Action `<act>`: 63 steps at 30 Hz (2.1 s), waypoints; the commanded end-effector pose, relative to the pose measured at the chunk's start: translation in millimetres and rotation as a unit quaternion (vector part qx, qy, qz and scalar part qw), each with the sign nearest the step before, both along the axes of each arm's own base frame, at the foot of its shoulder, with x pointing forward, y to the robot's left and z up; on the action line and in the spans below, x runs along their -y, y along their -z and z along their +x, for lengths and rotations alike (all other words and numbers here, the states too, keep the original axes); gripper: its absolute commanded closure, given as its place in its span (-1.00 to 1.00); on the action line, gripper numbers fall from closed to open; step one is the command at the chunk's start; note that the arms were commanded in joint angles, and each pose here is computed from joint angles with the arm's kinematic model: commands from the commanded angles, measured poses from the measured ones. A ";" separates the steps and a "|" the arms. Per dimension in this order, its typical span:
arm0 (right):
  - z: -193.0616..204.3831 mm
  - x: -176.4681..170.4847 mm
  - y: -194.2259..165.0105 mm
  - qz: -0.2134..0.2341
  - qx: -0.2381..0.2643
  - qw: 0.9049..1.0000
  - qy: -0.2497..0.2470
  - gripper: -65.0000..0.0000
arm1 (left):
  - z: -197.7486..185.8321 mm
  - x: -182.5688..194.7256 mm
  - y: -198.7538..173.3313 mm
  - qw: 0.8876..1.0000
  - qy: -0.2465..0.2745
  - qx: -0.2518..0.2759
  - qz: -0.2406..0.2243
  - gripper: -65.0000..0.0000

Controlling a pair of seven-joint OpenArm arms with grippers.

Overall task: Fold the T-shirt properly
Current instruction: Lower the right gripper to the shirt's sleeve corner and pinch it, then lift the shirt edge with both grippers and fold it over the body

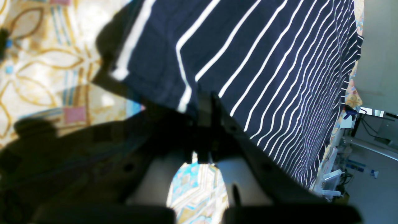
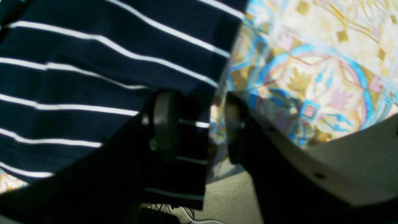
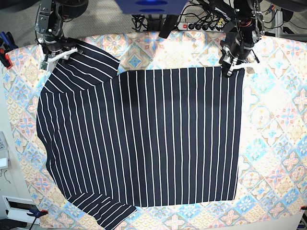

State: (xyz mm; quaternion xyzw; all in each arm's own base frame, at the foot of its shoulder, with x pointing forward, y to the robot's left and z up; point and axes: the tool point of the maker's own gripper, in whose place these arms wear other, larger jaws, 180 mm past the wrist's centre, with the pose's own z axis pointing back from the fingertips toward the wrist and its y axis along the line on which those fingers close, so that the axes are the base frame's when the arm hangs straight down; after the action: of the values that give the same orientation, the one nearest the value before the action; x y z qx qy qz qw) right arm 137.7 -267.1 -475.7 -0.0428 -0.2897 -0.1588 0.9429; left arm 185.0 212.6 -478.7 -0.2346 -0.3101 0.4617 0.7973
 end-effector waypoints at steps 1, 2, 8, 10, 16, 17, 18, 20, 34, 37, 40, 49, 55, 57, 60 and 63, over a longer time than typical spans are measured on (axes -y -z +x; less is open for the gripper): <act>3.1 -0.8 -4.1 -0.004 0.008 1.000 -0.010 0.39 | -1.5 -4.9 0.2 1.000 -0.001 -0.006 0.011 1.00; 4.0 -5.4 -3.4 -0.002 0.007 1.000 -0.016 0.44 | -1.5 -4.9 0.2 1.000 -0.001 -0.006 0.011 1.00; 4.3 -15.1 -1.7 0.006 0.006 1.000 -0.026 0.95 | -1.5 -4.9 0.2 1.000 -0.001 -0.006 0.011 1.00; 3.3 -14.8 -2.5 0.005 0.006 1.000 -0.026 1.00 | -2.3 -4.9 0.5 1.000 -0.001 -0.007 0.011 1.00; -13.2 -13.1 -6.0 -0.001 -0.003 1.000 -0.029 0.99 | -11.4 -11.1 2.4 1.000 0.002 -0.016 0.017 1.00; -16.6 -13.6 -9.1 -0.003 -0.003 0.999 -0.032 0.99 | -15.0 -11.7 3.5 1.000 0.003 -0.020 0.018 1.00; -18.6 -14.5 -12.1 -0.003 -0.002 0.999 -0.035 0.99 | -18.3 -11.6 4.4 1.000 0.003 -0.023 0.018 1.00; -26.0 -5.9 -20.6 -0.014 0.000 0.999 -0.029 0.99 | -27.3 -16.5 6.4 0.999 0.006 -0.033 0.024 1.00; -72.0 12.4 -53.1 -0.051 -0.020 0.998 -0.030 1.00 | -95.0 -20.0 16.0 0.996 0.036 -0.080 0.031 1.00; -72.2 10.4 -58.4 -0.052 -0.016 0.998 -0.034 1.00 | -100.0 -19.5 14.4 0.996 0.043 -0.076 0.031 1.00; -64.0 10.7 -65.0 -0.059 0.007 0.998 -0.037 1.00 | -93.1 -18.9 8.2 0.996 0.047 -0.063 0.034 1.00; 6.0 7.1 -90.5 -0.066 0.109 0.991 -0.040 1.00 | -16.0 -12.4 -68.6 0.992 0.075 0.071 0.072 1.00; 57.8 -1.7 -110.5 -0.060 0.174 0.982 -0.044 1.00 | 20.3 -12.2 -86.1 0.988 0.072 0.116 0.076 1.00; 71.1 -2.8 -117.3 -0.060 0.191 0.979 -0.044 1.00 | 32.2 -12.2 -92.6 0.986 0.071 0.131 0.077 1.00; 88.4 -2.4 -126.7 -0.061 0.213 0.974 -0.042 1.00 | 50.6 -13.2 -101.1 0.983 0.067 0.152 0.079 1.00; 103.2 -2.6 -134.3 -0.060 0.226 0.971 -0.041 1.00 | 64.4 -16.5 -99.7 0.983 0.060 0.159 0.075 1.00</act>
State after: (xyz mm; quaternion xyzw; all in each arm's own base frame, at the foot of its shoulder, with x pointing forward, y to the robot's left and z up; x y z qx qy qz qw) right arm 233.4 -260.5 -356.2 -0.0423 -0.4816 -0.1171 0.8675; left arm 248.1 225.5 -385.1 -0.2626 -0.4421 0.3502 0.7829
